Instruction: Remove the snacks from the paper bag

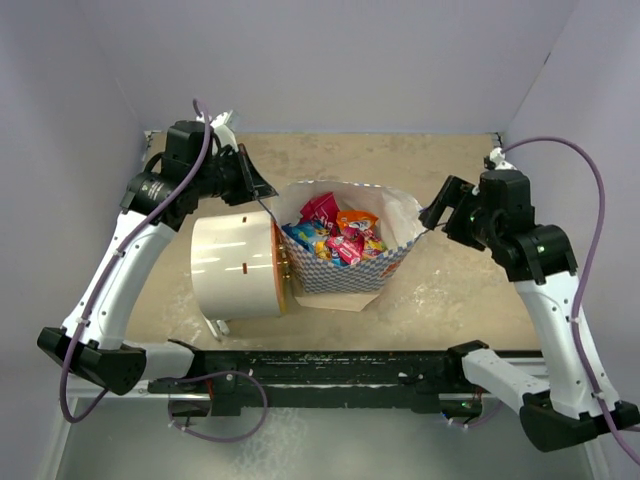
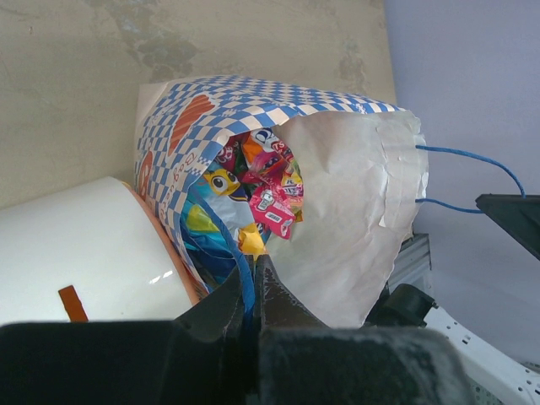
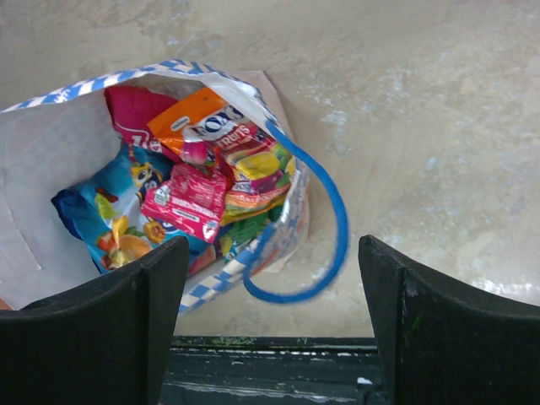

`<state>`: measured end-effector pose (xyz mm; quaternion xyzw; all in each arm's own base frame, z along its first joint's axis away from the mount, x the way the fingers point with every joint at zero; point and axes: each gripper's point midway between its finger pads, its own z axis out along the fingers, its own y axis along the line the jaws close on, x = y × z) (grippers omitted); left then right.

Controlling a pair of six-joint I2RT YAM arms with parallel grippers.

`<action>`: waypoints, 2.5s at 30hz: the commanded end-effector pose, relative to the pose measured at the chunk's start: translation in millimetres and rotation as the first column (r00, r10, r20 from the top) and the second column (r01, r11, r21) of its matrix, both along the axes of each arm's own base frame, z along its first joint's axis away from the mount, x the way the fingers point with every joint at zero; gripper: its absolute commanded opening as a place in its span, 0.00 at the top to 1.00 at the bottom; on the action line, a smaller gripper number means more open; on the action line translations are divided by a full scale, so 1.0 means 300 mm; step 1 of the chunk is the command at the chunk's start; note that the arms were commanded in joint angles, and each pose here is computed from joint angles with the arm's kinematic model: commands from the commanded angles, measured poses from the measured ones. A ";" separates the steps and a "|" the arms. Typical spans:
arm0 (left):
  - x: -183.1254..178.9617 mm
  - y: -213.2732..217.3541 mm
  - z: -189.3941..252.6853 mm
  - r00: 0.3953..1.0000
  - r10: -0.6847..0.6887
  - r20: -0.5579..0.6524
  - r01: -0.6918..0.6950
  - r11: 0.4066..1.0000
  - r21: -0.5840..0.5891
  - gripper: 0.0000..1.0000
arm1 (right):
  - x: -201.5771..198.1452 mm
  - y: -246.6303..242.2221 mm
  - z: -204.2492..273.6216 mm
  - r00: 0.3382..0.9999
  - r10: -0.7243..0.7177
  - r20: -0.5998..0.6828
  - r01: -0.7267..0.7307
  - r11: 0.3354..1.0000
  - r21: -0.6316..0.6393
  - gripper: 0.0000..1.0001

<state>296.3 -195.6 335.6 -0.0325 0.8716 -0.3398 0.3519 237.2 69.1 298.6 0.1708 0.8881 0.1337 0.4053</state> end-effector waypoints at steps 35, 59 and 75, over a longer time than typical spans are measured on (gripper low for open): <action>-0.055 -0.021 0.070 1.000 0.014 -0.002 -0.014 0.988 -0.152 0.62 | 0.111 0.167 0.168 0.944 0.215 0.250 -0.248 0.963 0.106 1.00; 0.071 -0.109 0.146 0.999 -0.011 0.045 0.022 0.965 -0.260 1.00 | 0.120 0.171 0.253 0.912 0.288 0.294 -0.309 0.951 0.028 1.00; -0.063 0.139 0.179 0.962 0.257 0.096 -0.248 0.964 -0.095 1.00 | -0.007 0.434 0.237 0.628 0.692 0.356 -0.764 0.635 0.112 1.00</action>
